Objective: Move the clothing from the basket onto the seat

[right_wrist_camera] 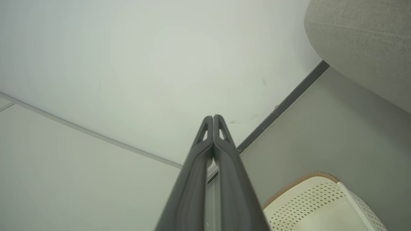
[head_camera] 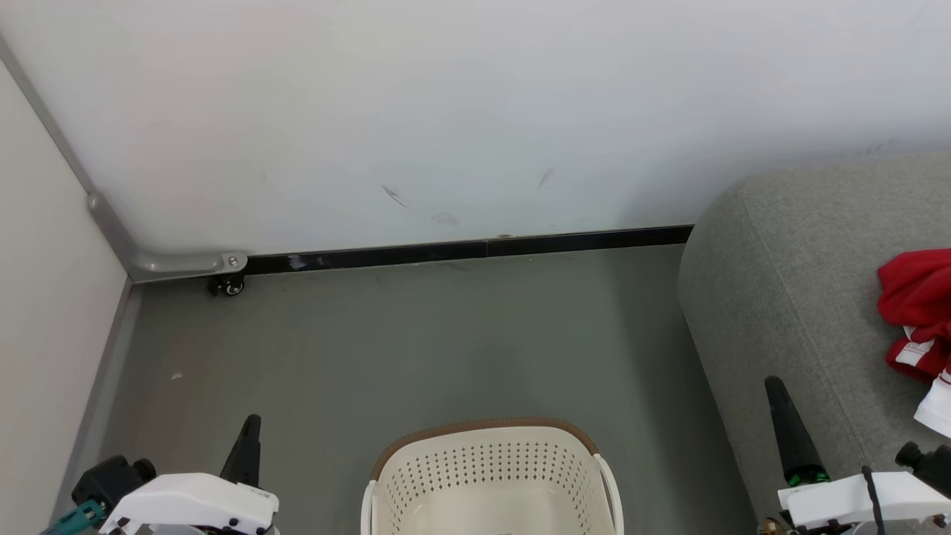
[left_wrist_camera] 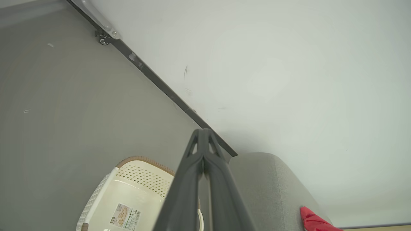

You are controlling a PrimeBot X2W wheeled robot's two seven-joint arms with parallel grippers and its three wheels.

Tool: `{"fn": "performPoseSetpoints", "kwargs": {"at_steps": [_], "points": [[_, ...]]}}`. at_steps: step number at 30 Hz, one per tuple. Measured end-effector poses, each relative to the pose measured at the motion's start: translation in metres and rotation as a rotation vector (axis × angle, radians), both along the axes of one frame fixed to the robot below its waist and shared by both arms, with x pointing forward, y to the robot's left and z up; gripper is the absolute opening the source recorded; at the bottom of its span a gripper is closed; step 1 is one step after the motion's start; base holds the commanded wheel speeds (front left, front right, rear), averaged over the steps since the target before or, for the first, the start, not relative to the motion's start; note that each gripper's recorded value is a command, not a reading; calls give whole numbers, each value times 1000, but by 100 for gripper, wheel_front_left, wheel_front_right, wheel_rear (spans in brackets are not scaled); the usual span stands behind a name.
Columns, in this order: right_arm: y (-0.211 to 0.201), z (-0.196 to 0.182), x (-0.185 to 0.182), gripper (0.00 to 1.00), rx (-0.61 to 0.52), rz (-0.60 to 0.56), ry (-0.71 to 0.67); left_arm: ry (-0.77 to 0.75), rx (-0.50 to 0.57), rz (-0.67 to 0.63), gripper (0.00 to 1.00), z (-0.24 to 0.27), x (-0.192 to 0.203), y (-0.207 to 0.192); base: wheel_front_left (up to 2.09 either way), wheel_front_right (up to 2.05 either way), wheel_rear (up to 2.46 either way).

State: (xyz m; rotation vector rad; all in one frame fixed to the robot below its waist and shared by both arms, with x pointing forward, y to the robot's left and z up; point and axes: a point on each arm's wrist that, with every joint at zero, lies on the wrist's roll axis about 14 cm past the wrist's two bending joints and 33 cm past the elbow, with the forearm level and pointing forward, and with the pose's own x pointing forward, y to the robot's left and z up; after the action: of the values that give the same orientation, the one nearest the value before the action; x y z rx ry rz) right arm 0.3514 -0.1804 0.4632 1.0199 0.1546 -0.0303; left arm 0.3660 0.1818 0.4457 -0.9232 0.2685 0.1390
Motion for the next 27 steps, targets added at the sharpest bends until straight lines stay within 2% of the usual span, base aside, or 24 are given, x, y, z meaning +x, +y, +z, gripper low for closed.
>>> {"fn": "performPoseSetpoints", "kwargs": {"at_steps": [27], "points": [[-15,12,15,0,360,-94,-34,-95,-423,60,0,17,7,1,0,0,0]]}}
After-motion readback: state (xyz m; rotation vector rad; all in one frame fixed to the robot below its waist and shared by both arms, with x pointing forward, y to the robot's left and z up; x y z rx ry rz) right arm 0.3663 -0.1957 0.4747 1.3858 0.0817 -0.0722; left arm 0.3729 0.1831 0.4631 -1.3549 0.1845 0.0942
